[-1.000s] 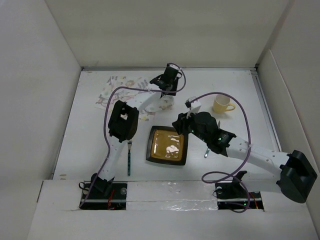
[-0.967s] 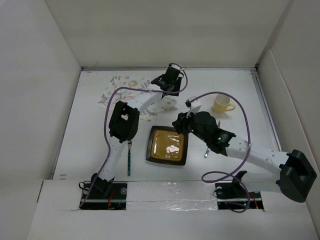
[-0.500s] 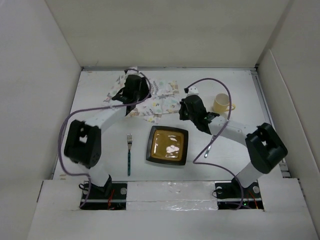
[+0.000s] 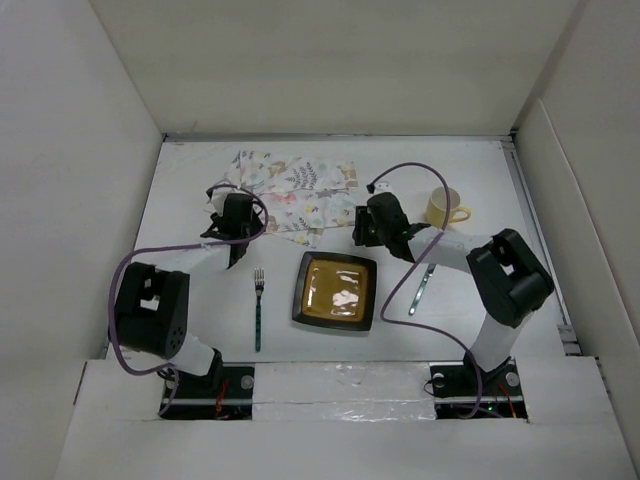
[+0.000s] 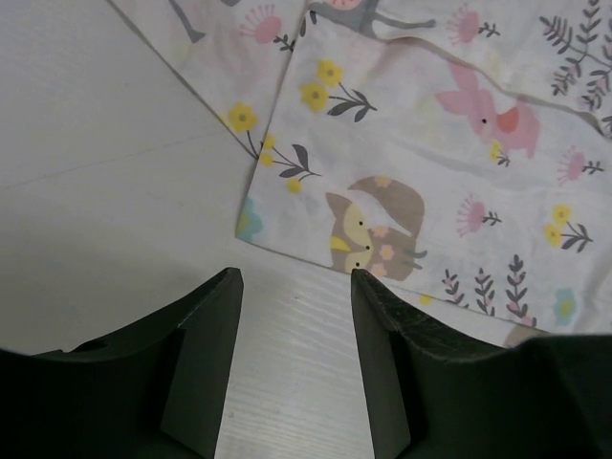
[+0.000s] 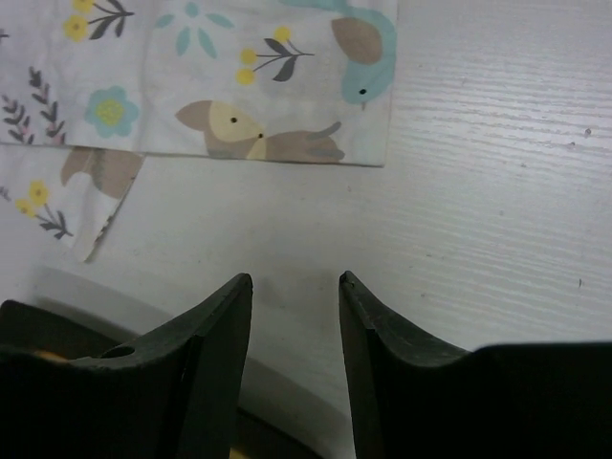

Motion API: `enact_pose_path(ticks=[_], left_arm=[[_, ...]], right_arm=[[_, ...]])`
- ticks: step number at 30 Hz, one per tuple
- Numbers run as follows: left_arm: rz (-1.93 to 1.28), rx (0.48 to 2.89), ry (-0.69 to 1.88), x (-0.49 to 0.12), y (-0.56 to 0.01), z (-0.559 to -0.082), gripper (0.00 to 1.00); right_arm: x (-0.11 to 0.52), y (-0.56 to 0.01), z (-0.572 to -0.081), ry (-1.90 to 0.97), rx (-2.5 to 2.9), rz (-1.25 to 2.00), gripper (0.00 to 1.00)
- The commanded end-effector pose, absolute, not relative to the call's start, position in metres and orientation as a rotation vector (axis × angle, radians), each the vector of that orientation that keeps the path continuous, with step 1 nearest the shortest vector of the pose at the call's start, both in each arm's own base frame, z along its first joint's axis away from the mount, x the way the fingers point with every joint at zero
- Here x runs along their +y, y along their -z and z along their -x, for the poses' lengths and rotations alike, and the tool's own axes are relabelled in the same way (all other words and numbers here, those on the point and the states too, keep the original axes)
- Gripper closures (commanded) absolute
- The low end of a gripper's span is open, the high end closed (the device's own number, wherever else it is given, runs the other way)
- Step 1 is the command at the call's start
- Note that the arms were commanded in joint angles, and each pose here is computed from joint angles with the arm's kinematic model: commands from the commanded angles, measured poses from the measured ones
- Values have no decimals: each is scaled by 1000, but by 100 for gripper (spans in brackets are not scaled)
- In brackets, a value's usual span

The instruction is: Set the dinner table for one person

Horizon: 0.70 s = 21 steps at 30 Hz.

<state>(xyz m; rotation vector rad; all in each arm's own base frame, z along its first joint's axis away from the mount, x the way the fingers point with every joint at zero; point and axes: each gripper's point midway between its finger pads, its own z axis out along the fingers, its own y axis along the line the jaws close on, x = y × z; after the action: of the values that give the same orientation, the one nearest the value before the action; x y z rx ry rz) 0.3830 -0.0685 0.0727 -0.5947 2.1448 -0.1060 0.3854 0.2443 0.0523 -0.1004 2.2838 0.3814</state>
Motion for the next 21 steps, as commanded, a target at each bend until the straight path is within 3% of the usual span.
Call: enact_pose_path(ticks=[1,6,7,8,13,16,21], left_arm=[[588,2126,-10,-62,-75,-388,54],[550,2291,17,-71,-33,-392,54],[557,2310,0,-70,-28,-392,65],[564,2324,-19,-70,-24,-394,67],[582,2315,-25,-66,-24,-396,65],[598,2345,-52,-66,-22,-400,60],[615,2305,-33,-64,-29,-399,62]], right_arm=[[260,-93,-386,-445,2155,119,53],[276,-114,-376,-543,2110,169,53],[276,-117,-375,-548,2110,172,53],[279,-119,-372,-552,2105,183,53],[279,-135,-367,-564,2069,190,53],[284,-139,-362,-588,2058,205,53],[290,-143,-358,-615,2052,233,53]])
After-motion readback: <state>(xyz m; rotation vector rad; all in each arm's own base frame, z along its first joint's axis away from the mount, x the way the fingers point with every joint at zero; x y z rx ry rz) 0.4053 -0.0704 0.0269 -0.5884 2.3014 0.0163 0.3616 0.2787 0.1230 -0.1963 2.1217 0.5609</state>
